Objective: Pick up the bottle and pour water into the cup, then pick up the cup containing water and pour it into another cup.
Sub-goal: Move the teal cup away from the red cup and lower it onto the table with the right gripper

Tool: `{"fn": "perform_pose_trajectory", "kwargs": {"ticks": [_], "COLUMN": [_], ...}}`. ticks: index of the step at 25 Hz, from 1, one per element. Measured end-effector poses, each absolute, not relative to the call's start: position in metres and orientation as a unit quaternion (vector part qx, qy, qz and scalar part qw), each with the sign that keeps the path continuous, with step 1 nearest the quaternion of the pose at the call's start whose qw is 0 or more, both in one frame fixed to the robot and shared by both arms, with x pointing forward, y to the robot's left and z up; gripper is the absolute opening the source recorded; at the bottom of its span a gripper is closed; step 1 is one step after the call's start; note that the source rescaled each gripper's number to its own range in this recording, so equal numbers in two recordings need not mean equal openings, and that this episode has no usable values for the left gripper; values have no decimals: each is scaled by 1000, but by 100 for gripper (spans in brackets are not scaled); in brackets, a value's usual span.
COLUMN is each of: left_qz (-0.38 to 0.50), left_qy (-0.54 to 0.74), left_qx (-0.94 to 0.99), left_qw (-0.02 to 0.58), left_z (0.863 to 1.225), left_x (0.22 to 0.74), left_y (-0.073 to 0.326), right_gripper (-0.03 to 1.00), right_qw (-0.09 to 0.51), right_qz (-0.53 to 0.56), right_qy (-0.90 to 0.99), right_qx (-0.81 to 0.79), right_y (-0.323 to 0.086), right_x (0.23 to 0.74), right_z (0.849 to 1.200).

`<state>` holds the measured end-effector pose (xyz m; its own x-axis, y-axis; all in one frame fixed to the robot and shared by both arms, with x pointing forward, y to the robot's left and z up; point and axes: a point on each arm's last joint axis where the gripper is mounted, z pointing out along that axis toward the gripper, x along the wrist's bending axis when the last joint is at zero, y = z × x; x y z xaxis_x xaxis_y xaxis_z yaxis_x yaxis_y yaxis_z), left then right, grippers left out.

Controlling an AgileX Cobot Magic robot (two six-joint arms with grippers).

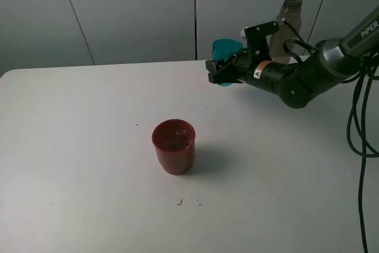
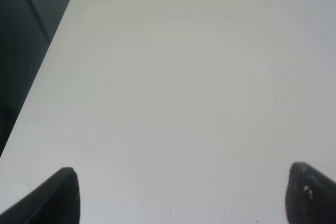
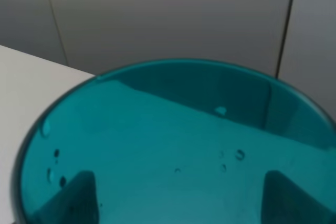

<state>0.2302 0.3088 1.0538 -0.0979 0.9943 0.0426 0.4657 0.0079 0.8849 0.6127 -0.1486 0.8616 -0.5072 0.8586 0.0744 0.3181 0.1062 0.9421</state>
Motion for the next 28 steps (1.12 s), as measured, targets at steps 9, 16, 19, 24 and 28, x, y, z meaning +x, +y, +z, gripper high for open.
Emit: {"fn": "perform_pose_trajectory", "kwargs": {"ticks": [9,16,19,24,28], "left_qz": [396,396,396,396,396], "left_qy": [626,626,626,626,626], "left_qx": [583,583,583,583,583], "left_qw": [334,334,334,334,334], "left_z": [1054,1054,1054,1054,1054], "left_x": [230,230,230,230,230], "left_y": [309,309,309,309,309], "right_gripper": [4,4,4,4,35], "right_qw": [270,269,268,268,268], "right_qz": [507,508,507,507,506], "right_qy": [702,702,703,702,703], "right_qx": [420,421,421,422,422], "right_y": [-145,-143,-144,-144,-144], "right_x": [631,635,635,635,635], "right_z": [836,825,823,823,823]}}
